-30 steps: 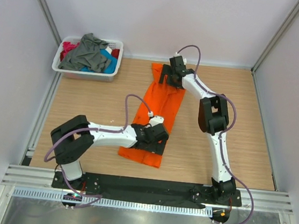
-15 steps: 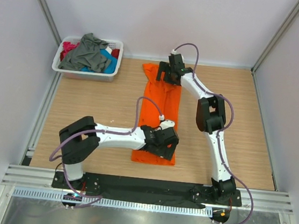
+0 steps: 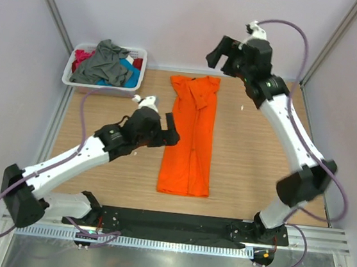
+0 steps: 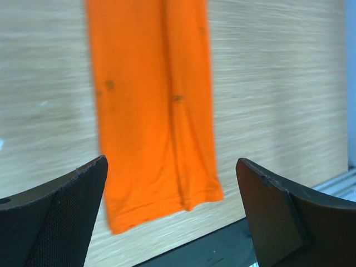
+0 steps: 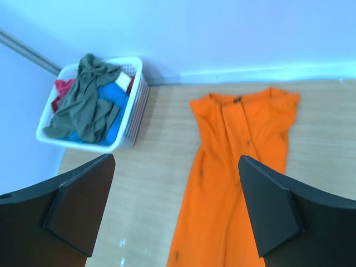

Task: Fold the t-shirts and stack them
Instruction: Fold the tshirt

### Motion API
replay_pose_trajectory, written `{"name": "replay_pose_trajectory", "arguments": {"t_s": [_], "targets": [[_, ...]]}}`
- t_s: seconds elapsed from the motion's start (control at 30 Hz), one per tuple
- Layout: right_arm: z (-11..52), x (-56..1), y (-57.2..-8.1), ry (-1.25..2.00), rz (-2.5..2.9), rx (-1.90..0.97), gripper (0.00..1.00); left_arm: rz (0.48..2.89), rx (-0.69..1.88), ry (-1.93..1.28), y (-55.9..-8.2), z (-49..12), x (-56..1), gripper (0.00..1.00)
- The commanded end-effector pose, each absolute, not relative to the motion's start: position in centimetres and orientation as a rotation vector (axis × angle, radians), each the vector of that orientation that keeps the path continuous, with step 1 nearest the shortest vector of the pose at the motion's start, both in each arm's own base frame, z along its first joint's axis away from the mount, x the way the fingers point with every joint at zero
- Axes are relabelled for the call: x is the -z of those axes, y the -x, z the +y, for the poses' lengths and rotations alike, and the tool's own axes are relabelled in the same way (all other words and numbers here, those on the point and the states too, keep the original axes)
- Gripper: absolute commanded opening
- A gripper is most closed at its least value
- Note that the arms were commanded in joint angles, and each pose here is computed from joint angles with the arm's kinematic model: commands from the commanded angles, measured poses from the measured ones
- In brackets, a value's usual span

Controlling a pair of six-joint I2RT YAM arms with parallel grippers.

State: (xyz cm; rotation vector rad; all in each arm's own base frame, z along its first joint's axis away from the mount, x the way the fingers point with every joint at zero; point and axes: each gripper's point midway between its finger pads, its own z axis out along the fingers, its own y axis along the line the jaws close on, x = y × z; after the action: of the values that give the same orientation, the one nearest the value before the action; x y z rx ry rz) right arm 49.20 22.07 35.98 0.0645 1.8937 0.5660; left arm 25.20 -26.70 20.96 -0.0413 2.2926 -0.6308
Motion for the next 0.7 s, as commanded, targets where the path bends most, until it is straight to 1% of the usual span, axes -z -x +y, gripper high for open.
{"name": "replay_pose_trajectory", "arguments": {"t_s": [0.0,0.03,0.07,0.1,0.17,0.2,0.27,0.3,0.33,0.37,0.47,0.57,0.6,0.67], "targets": [[19.4,-25.5,-43.5,-0.188,2.146,-0.511,1.0,2.416,0.642,0.161,-23.4,-23.5,-16.9,0.97],[19.2,-24.2,-41.9,-0.243,2.168,-0.548,1.0,2.456,0.648,0.185,-22.6,-22.9,-15.0,0.96],[18.7,-25.4,-39.9,-0.256,2.123,-0.593,1.0,2.448,0.692,0.232,-22.3,-22.7,-15.0,0.95],[18.4,-20.8,-37.3,-0.275,2.231,-0.602,1.0,2.45,0.747,0.236,-21.9,-23.1,-14.9,0.95],[17.7,-18.6,-34.2,-0.35,2.29,-0.633,1.0,2.485,0.765,0.263,-20.9,-22.9,-13.1,0.93],[16.9,-16.7,-31.6,-0.374,2.337,-0.629,0.97,2.501,0.812,0.249,-20.2,-23.3,-12.9,0.93],[17.1,-14.9,-28.9,-0.418,2.393,-0.695,0.92,2.563,0.835,0.255,-18.8,-23.2,-11.1,0.91],[16.4,-13.3,-26.7,-0.452,2.432,-0.696,0.86,2.567,0.858,0.276,-18.5,-23.3,-10.8,0.91],[16.7,-12.6,-25.4,-0.461,2.46,-0.738,0.83,2.604,0.858,0.293,-17.6,-23.0,-9.4,0.9],[16.7,-11.8,-24.4,-0.497,2.476,-0.765,0.76,2.616,0.871,0.306,-17.2,-23.0,-9.0,0.88],[16.3,-7.3,-20.2,-0.584,2.584,-0.808,0.66,2.636,0.922,0.345,-15.9,-23.2,-7.8,0.86],[17.2,-5.9,-18.4,-0.602,2.609,-0.919,0.61,2.67,0.91,0.346,-14.7,-23.6,-6.9,0.85],[17.1,-4.6,-17.2,-0.637,2.644,-0.938,0.6,2.679,0.905,0.339,-14.4,-23.7,-6.6,0.84],[17.5,-3.7,-16.3,-0.645,2.659,-0.978,0.6,2.709,0.889,0.326,-13.9,-24.0,-5.8,0.83]]}}
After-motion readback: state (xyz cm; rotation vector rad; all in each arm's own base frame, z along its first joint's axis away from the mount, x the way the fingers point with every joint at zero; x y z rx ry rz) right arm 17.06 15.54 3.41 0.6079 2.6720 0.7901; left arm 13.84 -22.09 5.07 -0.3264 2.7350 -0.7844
